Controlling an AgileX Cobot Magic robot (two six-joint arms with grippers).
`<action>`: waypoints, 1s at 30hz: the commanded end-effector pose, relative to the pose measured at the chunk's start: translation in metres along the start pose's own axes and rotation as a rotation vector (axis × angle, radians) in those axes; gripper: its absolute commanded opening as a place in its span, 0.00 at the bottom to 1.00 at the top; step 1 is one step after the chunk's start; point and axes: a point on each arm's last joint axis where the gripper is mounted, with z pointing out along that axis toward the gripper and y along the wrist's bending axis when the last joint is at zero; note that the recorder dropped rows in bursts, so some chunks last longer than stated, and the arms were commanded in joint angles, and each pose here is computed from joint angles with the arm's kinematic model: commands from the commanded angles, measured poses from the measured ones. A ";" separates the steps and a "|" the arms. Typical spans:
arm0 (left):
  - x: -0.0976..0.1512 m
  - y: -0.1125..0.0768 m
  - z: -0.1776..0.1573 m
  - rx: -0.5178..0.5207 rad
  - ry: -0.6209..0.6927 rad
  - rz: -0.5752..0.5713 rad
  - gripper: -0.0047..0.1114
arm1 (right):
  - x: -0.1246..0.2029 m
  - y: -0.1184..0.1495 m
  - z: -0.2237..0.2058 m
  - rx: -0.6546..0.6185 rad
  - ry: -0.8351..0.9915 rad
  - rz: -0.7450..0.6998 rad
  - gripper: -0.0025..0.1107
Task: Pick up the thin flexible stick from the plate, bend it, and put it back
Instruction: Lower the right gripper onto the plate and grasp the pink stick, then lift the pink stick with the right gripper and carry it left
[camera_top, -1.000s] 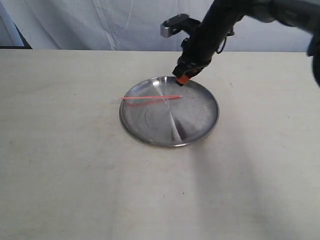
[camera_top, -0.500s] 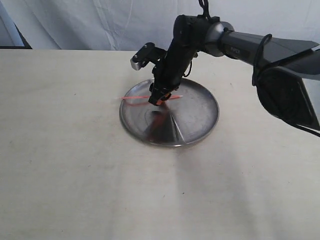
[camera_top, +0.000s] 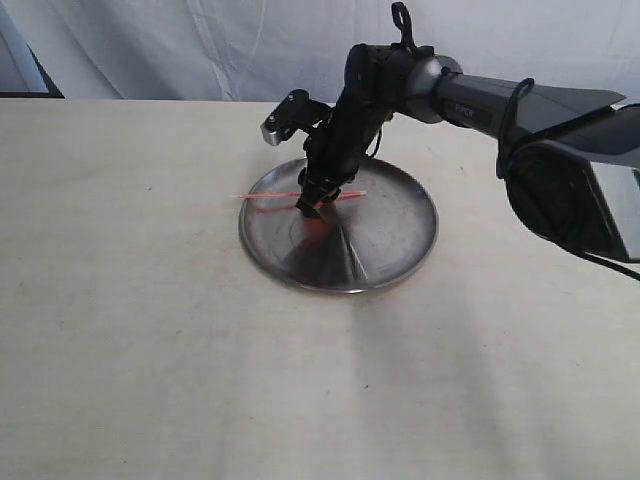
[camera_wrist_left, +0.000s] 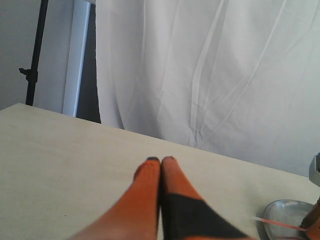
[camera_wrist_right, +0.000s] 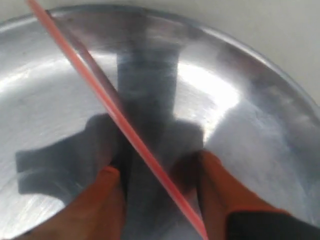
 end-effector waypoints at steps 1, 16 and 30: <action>0.001 0.000 0.000 0.002 0.000 0.005 0.04 | 0.001 -0.001 -0.001 -0.001 0.004 -0.007 0.40; 0.001 0.000 0.000 0.002 0.000 0.005 0.04 | -0.007 0.010 -0.015 -0.128 -0.026 0.220 0.01; 0.001 0.000 0.000 0.002 0.000 0.005 0.04 | -0.022 0.023 -0.086 -0.309 -0.080 0.258 0.01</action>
